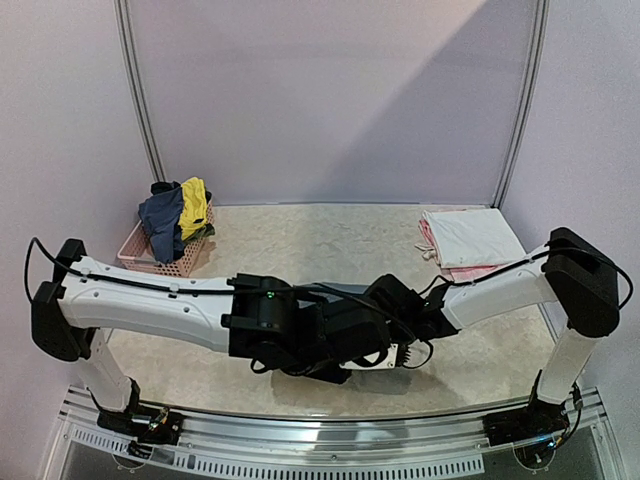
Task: Fold and stack the mixed laundry pile
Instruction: Fold the 2/3-rectangle-folded shirt at the center of the board.
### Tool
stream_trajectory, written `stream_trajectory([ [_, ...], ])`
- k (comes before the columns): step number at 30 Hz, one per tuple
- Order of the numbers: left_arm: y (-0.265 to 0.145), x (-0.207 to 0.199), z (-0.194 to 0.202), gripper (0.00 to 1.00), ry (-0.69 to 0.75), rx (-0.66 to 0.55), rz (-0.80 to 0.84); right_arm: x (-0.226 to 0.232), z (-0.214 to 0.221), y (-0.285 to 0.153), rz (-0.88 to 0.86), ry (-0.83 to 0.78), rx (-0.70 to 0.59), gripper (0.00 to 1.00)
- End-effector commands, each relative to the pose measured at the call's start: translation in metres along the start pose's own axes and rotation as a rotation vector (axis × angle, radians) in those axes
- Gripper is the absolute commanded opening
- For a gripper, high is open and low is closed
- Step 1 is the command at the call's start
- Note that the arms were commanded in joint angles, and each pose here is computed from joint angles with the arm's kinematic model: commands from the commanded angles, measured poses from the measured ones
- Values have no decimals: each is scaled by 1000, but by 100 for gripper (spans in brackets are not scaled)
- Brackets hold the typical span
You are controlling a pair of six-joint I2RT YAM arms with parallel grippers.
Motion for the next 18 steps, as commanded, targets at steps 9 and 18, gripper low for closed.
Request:
stream_trajectory([
  [9,12,48,20,0,-84,-41,5,-12,-21,-28,163,53,-106,9],
  [18,29,55,26,0,-100,-64,38,-66,-48,-96,428,224,-322,15],
])
Point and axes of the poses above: each gripper's point midway between its finger pads, its own y axis out along the fingers, its own x axis along the line the jaws close on, z = x × y, the point moved 1 cm from there along -y, back along the fingers, and after that the axes turned 7 degrees about y, right-handed, at the moved point
